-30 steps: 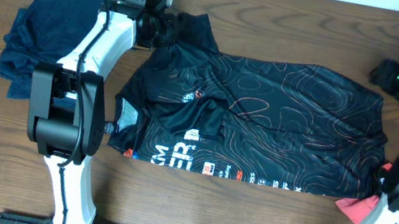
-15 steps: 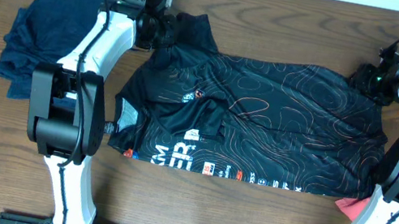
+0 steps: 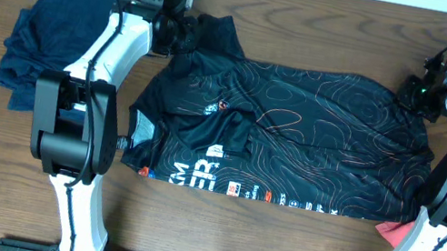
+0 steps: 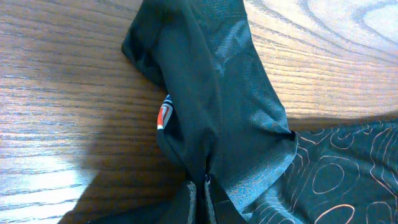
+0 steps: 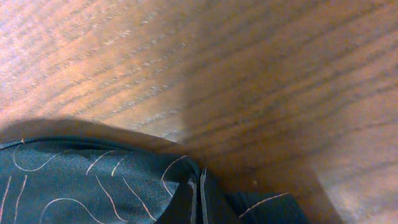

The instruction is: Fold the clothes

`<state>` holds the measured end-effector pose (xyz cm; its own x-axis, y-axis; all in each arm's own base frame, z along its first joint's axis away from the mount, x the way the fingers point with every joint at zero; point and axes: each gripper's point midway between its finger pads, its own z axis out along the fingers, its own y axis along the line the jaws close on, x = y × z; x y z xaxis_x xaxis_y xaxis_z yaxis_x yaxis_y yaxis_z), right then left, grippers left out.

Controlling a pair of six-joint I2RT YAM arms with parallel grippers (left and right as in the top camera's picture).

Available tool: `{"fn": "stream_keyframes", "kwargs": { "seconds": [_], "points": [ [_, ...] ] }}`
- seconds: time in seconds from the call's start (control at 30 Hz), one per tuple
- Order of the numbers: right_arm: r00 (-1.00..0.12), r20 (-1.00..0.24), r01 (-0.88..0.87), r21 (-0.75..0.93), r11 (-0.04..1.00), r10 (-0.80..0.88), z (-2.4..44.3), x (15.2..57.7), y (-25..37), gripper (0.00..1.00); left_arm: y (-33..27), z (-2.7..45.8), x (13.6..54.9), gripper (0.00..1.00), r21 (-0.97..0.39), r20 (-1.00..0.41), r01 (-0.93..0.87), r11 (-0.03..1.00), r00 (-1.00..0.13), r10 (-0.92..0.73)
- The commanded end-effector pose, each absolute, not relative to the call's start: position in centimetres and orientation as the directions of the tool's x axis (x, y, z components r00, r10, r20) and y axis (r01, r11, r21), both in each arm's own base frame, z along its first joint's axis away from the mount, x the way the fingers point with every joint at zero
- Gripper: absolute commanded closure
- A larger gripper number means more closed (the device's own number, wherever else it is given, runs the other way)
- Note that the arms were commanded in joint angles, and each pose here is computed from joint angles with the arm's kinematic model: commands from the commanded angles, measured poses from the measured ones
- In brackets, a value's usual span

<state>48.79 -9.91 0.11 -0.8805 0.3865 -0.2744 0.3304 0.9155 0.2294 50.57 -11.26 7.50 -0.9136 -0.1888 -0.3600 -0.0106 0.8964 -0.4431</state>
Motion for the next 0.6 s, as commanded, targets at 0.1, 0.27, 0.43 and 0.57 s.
{"fn": "stream_keyframes", "kwargs": {
  "seconds": [0.1, 0.27, 0.43, 0.57],
  "points": [
    [-0.829, -0.361, 0.413, 0.117, 0.903, 0.426, 5.7, 48.5, -12.9, 0.99, -11.6, 10.7, 49.2, 0.94, -0.468, -0.367, 0.027, 0.884, -0.915, -0.166],
    [-0.839, -0.336, 0.450, 0.015, 0.893, 0.429, 9.4, 45.0, -13.7, 0.99, -11.1, 12.8, 44.8, 0.94, -0.449, -0.273, -0.006, 0.893, -0.951, -0.144],
    [-0.879, -0.187, 0.461, -0.102, 0.881, 0.439, 10.1, 39.6, -13.8, 0.99, -10.6, 13.8, 39.9, 0.94, -0.426, -0.135, -0.050, 0.903, -0.984, -0.118],
    [-0.896, -0.041, 0.442, -0.157, 0.883, 0.442, 9.6, 35.9, -13.2, 0.99, -10.3, 14.2, 36.7, 0.94, -0.404, -0.026, -0.094, 0.910, -0.993, -0.114]
  ]
}}
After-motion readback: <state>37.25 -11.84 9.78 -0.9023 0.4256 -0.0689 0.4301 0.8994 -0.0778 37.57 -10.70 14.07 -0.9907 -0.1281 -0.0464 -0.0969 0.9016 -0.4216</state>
